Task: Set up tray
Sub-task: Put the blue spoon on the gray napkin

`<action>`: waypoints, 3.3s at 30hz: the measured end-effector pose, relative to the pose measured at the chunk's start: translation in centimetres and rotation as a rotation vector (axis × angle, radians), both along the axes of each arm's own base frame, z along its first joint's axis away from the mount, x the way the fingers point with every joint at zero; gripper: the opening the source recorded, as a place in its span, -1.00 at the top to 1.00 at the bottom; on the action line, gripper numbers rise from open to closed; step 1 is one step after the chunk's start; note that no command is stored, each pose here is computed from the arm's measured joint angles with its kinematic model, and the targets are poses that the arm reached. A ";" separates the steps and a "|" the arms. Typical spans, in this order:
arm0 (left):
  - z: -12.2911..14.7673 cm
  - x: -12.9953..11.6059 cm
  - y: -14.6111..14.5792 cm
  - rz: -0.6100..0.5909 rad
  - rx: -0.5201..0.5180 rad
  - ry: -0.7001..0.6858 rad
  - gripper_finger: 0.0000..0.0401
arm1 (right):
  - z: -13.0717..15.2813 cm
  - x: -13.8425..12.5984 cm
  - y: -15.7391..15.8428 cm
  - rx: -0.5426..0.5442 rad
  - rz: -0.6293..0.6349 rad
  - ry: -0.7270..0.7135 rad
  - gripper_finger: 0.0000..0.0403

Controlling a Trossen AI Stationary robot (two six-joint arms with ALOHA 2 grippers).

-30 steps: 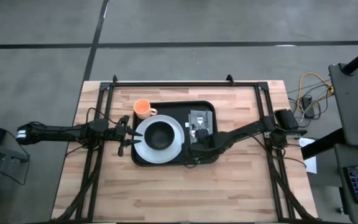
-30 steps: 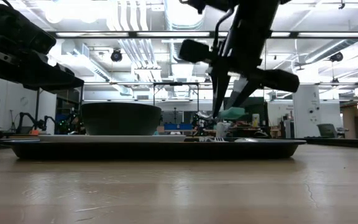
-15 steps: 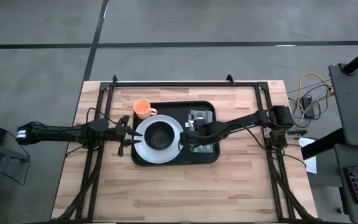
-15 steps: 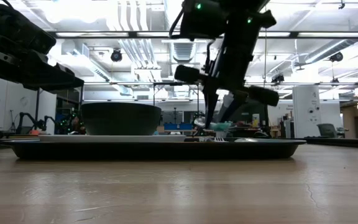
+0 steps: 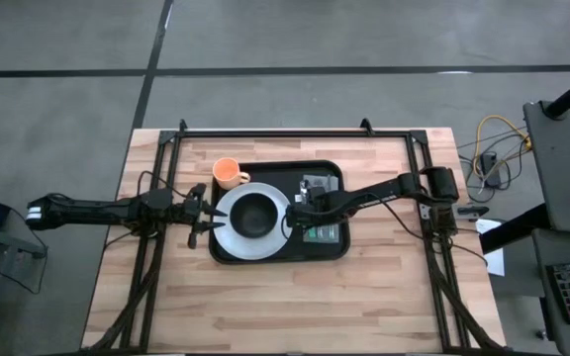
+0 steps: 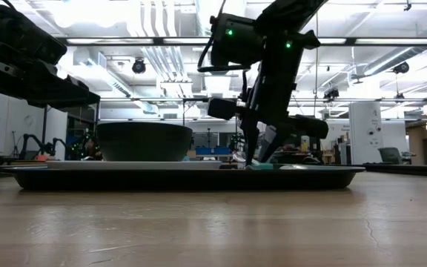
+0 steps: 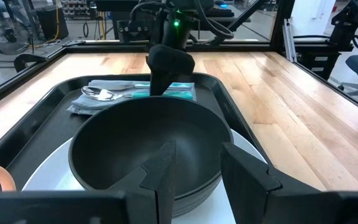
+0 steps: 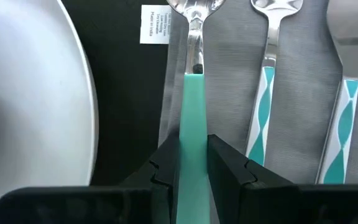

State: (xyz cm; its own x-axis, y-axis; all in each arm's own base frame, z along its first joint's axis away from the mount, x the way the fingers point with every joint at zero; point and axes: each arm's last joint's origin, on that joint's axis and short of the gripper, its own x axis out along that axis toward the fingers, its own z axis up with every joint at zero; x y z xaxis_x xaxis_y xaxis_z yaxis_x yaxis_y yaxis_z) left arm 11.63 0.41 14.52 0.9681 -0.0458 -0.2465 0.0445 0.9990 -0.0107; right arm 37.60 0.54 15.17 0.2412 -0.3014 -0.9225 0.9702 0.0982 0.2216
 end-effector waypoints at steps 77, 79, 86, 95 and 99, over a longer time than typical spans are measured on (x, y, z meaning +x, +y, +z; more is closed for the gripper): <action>0.0 0.0 0.0 0.000 0.000 0.000 0.48 | 0.0 0.2 0.1 -0.012 0.025 -0.018 0.55; 0.0 0.0 0.0 0.000 0.000 0.000 0.48 | 0.0 0.0 0.1 -0.008 0.025 -0.006 0.56; 0.0 0.0 0.0 0.000 0.000 0.000 0.48 | -0.1 0.0 0.1 -0.004 0.024 -0.002 0.61; 0.0 0.0 0.0 0.000 0.000 -0.001 0.48 | -0.1 -0.1 0.1 -0.004 0.025 0.014 0.61; 0.0 0.0 0.0 0.000 0.000 0.000 0.48 | -0.1 -0.2 0.1 -0.005 0.028 0.018 0.63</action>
